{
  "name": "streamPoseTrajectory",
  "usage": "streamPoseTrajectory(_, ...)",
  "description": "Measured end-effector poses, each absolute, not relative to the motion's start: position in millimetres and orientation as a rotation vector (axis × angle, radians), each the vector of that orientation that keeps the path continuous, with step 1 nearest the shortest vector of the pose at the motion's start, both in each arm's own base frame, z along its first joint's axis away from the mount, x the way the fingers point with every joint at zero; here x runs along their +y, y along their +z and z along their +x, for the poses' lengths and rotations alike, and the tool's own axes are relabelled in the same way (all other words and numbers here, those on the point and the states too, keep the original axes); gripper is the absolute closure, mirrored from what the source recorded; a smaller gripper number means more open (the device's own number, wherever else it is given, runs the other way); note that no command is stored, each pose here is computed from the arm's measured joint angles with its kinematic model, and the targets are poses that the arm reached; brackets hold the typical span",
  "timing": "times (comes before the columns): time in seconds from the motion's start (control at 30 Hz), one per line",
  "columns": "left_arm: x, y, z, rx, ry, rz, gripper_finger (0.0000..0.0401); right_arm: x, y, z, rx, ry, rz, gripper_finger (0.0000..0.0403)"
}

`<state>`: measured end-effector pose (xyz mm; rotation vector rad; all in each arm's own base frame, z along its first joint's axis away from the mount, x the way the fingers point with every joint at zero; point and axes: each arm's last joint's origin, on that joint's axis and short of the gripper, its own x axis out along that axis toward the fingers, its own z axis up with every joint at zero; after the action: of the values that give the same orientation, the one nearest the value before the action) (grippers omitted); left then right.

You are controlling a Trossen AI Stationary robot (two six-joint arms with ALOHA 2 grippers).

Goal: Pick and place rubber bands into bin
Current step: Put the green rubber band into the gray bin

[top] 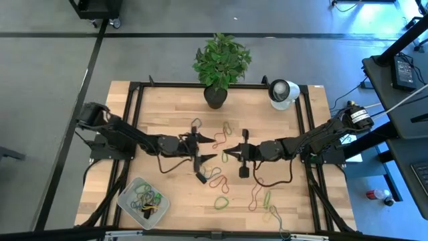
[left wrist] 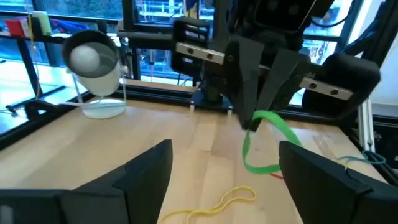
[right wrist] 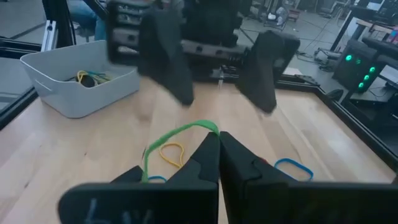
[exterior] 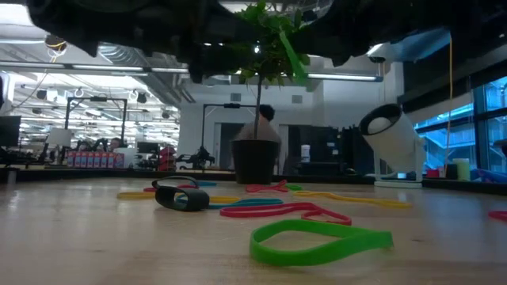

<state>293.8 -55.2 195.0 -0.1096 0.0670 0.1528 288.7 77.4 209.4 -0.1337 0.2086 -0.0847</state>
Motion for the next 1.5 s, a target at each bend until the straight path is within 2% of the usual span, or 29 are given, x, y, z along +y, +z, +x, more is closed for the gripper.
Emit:
streamPoseTrajectory(0.27,-65,192,336,0.069,0.147,-0.097,0.0121,78,209,288,0.215,-0.083,-0.135,0.0401)
streamPoseTrajectory(0.43,-68,190,342,0.075,0.100,-0.127,0.0129,77,205,288,0.254,-0.082,-0.146,0.0401)
streamPoseTrajectory(0.67,-66,189,342,0.090,0.142,-0.125,0.0153,77,205,288,0.251,-0.083,-0.132,0.0400)
streamPoseTrajectory(0.97,-66,179,340,0.185,0.158,-0.163,0.0246,78,206,288,0.248,-0.083,-0.135,0.0399)
streamPoseTrajectory(1.23,-66,177,340,0.207,0.160,-0.156,0.0380,78,205,288,0.249,-0.084,-0.115,0.0399)
streamPoseTrajectory(1.37,-66,176,340,0.210,0.157,-0.131,0.0397,77,203,287,0.276,-0.090,-0.080,0.0391)
streamPoseTrajectory(1.5,-67,175,339,0.236,0.105,-0.021,0.0399,77,200,286,0.307,-0.091,-0.083,0.0366)
